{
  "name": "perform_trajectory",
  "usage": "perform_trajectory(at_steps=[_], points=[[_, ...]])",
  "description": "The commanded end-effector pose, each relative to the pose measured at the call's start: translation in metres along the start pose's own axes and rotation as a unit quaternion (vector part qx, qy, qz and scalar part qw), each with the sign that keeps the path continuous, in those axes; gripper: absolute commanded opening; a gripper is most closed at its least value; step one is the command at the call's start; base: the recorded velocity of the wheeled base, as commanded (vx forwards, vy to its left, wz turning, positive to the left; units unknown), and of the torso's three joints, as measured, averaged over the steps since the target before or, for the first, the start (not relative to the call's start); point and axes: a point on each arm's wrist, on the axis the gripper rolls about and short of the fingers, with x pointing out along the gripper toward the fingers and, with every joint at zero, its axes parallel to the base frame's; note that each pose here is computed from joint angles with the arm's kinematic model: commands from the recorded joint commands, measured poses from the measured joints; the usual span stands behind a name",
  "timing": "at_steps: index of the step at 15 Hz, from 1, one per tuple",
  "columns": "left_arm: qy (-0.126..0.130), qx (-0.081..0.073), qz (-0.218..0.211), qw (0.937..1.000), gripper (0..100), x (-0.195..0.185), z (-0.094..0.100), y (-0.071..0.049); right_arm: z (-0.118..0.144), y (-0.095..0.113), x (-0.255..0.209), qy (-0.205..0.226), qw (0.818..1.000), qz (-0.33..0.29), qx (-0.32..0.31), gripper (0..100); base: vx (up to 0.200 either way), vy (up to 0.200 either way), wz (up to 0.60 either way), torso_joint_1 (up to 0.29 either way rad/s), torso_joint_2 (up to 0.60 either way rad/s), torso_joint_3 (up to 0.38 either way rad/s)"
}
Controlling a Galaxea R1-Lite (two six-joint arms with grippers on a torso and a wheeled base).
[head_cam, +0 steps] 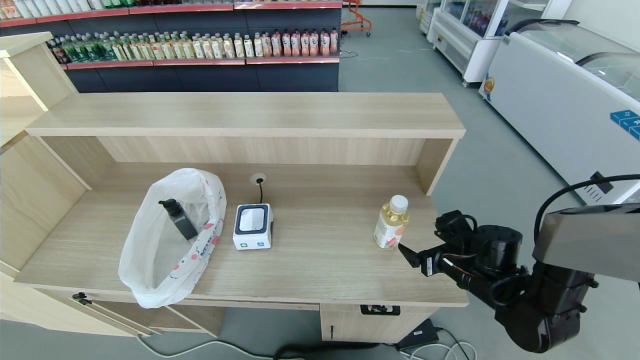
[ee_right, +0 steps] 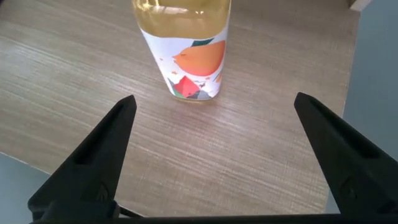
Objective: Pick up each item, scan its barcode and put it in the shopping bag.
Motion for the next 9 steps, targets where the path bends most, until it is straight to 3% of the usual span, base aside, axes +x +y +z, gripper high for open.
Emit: perform_trajectory(at_steps=[1, 9], points=[[0.000, 0.000, 0.000, 1.0000, 100, 0.000, 0.000, 0.000, -0.006, 0.001, 0.016, -0.004, 1.000, 0.002, 0.000, 100, 0.000, 0.000, 0.00, 0.000, 0.00, 0.000], [0.000, 0.000, 0.000, 1.0000, 100, 0.000, 0.000, 0.000, -0.010, 0.019, 0.076, -0.036, 0.999, 0.032, -0.007, 100, 0.000, 0.000, 0.00, 0.000, 0.00, 0.000]])
